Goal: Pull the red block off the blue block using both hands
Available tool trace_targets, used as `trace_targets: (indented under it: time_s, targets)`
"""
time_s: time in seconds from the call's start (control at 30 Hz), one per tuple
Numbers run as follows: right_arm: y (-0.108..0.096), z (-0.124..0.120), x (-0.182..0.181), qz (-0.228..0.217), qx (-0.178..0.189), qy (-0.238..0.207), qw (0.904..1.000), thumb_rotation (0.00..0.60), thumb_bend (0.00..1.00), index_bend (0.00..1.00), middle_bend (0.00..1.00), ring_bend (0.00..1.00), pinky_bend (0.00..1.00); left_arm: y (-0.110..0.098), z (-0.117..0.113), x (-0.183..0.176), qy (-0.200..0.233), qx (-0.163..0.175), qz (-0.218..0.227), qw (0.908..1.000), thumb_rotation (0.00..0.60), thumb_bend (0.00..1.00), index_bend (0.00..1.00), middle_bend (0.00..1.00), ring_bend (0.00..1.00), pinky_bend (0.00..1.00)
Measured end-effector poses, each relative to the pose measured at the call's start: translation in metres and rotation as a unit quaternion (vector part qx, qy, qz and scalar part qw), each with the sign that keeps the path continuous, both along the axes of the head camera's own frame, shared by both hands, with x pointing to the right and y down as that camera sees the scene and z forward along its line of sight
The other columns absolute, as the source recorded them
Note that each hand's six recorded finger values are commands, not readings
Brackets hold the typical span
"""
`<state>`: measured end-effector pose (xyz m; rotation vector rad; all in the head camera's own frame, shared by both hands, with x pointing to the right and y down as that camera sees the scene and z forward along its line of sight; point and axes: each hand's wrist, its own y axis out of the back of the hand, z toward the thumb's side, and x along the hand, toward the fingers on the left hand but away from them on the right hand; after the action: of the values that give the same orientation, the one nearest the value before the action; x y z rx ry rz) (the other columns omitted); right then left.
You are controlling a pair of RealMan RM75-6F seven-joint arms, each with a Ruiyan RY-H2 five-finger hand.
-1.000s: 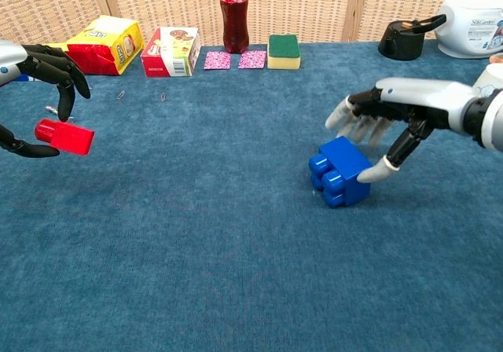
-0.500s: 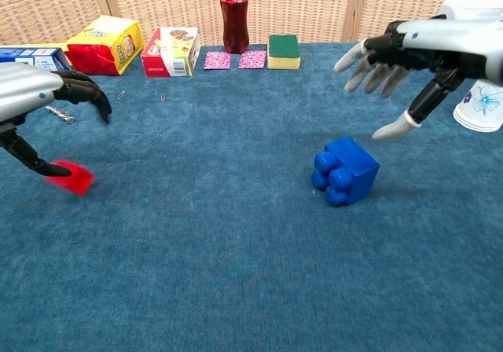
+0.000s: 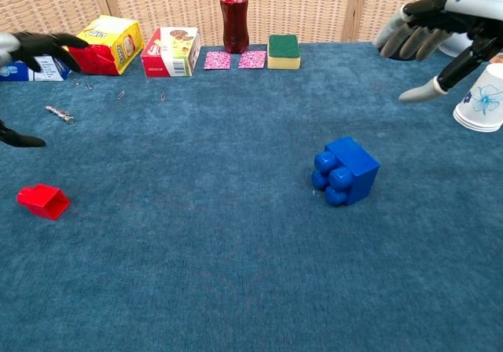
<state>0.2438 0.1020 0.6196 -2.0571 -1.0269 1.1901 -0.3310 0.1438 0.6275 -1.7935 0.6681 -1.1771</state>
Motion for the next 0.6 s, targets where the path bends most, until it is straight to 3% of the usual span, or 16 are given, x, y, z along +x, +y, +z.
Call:
trace_targets:
  time_s: [0.13, 0.33, 0.6]
  targets:
    - [-0.004, -0.003, 0.016, 0.019, 0.052, 0.021, 0.9982, 0.600, 0.26, 0.43, 0.43, 0.45, 0.36, 0.005, -0.013, -0.029, 0.011, 0.008, -0.045, 0.9989, 0.600, 0.09, 0.05, 0.23, 0.11, 0.26]
    - [0.006, -0.006, 0.060, 0.040, 0.125, 0.082, 0.9879, 0.600, 0.27, 0.47, 0.46, 0.46, 0.37, 0.018, -0.031, -0.070, 0.021, 0.028, -0.100, 0.9944, 0.600, 0.09, 0.05, 0.23, 0.11, 0.26]
    - [0.040, -0.009, 0.109, 0.061, 0.121, 0.139, 0.9810, 0.600, 0.27, 0.48, 0.46, 0.46, 0.36, 0.053, -0.041, -0.125, 0.010, 0.027, -0.171, 0.9848, 0.600, 0.09, 0.08, 0.23, 0.11, 0.26]
